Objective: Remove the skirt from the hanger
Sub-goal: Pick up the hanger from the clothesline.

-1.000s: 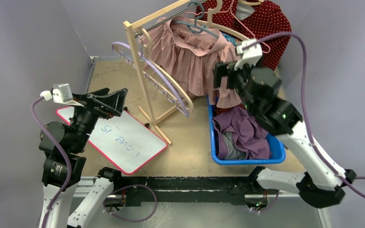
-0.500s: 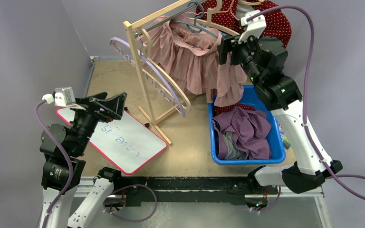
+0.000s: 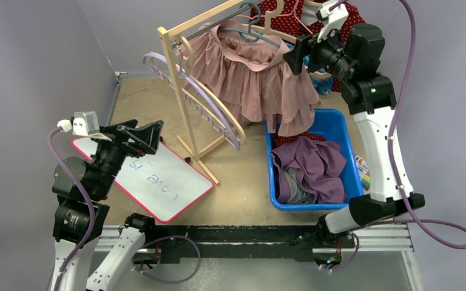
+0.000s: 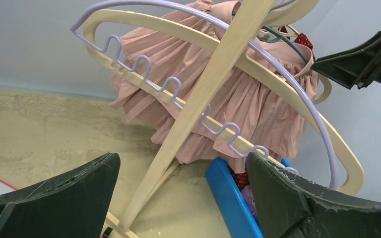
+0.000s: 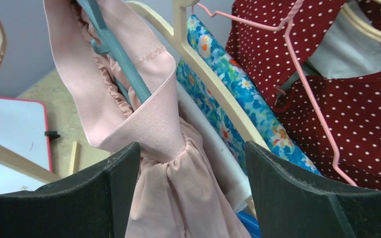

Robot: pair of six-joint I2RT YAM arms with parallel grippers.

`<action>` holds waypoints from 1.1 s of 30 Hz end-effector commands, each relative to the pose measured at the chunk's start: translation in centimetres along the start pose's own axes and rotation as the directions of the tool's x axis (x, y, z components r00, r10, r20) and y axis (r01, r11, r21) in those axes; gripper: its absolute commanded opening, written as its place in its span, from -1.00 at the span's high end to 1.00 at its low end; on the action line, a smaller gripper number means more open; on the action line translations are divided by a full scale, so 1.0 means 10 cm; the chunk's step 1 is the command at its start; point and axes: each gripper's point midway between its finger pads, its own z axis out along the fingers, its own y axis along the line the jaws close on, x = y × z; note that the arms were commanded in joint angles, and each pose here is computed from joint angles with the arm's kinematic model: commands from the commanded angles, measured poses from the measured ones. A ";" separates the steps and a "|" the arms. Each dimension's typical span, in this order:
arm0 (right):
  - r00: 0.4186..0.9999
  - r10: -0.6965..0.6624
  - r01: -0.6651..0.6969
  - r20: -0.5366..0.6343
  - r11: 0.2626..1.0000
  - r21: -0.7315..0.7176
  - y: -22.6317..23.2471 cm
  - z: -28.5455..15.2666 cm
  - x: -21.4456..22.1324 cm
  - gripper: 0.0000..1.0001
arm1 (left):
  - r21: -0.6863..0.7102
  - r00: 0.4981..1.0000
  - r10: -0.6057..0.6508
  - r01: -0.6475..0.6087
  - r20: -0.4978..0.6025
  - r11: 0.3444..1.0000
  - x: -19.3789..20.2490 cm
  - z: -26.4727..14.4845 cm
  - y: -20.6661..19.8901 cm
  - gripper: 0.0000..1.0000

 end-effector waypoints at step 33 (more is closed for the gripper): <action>0.985 0.157 -0.100 0.074 0.861 -0.499 0.82 0.35 0.19 -0.06 | 0.200 0.990 -0.128 0.115 0.053 0.973 -0.13 -0.06 -0.40 -1.00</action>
